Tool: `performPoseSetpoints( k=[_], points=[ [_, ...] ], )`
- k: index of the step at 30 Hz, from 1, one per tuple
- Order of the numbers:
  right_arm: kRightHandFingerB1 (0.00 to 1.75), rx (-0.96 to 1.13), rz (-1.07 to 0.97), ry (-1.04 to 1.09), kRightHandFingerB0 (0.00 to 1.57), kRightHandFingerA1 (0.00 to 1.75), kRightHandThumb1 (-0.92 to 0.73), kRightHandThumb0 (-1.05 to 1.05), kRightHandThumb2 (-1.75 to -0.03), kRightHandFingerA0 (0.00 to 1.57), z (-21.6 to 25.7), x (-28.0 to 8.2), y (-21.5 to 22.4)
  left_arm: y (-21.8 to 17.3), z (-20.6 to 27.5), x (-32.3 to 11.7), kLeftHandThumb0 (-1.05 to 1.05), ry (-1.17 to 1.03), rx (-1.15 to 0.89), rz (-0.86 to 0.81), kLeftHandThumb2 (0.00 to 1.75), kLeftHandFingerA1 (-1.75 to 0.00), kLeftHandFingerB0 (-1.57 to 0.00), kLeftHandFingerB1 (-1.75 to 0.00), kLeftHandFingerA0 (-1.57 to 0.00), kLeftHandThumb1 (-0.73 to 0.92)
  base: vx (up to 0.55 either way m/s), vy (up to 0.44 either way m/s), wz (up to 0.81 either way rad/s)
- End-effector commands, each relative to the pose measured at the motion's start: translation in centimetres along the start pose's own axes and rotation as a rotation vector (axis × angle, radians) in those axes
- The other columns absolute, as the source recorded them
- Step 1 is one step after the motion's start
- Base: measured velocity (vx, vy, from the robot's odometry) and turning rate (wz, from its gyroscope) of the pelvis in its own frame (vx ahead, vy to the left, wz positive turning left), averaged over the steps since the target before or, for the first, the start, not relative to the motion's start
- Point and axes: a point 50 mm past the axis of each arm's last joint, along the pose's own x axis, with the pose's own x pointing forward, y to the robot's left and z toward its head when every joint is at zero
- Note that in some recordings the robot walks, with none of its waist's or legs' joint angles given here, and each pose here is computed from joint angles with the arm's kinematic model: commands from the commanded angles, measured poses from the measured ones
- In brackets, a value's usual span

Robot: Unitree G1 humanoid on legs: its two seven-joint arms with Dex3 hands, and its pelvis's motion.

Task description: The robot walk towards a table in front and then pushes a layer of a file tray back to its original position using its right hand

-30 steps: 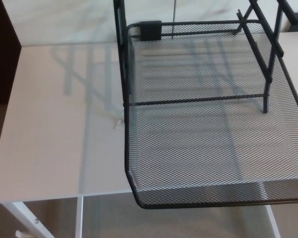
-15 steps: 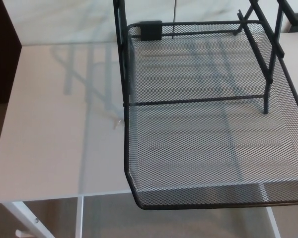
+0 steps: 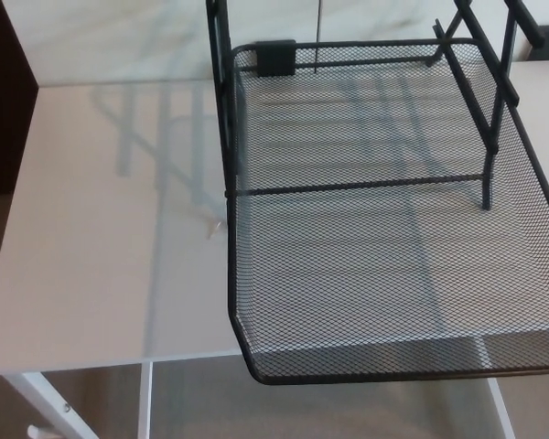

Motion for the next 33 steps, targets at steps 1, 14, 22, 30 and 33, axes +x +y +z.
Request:
performPoseSetpoints(
  k=[1, 14, 22, 30, 33],
  points=[
    [0.50, 0.163, 0.314, -0.153, 0.46, 0.59, -0.38, -0.37, -0.74, 0.66, 4.3, -2.1, -0.5, 0.3, 0.0, 0.0, -0.05, -0.010, 0.027, 0.012, 0.91, -0.60, -0.19, -0.50, -0.40, 0.51, 0.00, 0.000, 0.00],
    [0.43, 0.105, 0.270, -0.613, 0.66, 0.47, -0.48, -0.29, -0.54, 0.69, 12.3, -4.2, 2.6, 0.3, 0.5, 0.0, -0.04, -0.019, 0.048, 0.020, 0.90, -0.58, -0.20, -0.50, -0.37, 0.50, 0.00, 0.000, 0.00],
    [0.50, -0.064, 0.187, -0.825, 0.52, 0.57, -0.41, -0.40, -0.76, 0.64, 14.9, -4.4, 3.6, 0.4, 0.8, 0.0, -0.05, -0.028, 0.044, 0.021, 0.91, -0.59, -0.18, -0.49, -0.39, 0.51, 0.00, 0.000, 0.00],
    [0.50, -0.278, 0.055, -1.022, 0.52, 0.56, -0.40, -0.48, -0.77, 0.61, 17.8, -3.8, 5.0, 0.4, 1.1, 0.0, -0.04, -0.035, 0.056, 0.023, 0.91, -0.59, -0.19, -0.49, -0.38, 0.51, 0.00, 0.000, 0.00],
    [0.50, -0.333, 0.021, -1.041, 0.53, 0.53, -0.39, -0.51, -0.77, 0.56, 18.2, -3.4, 5.3, 0.4, 1.1, 0.0, -0.06, -0.040, 0.059, 0.013, 0.91, -0.58, -0.18, -0.49, -0.36, 0.51, 0.00, 0.000, 0.00]
  ],
)
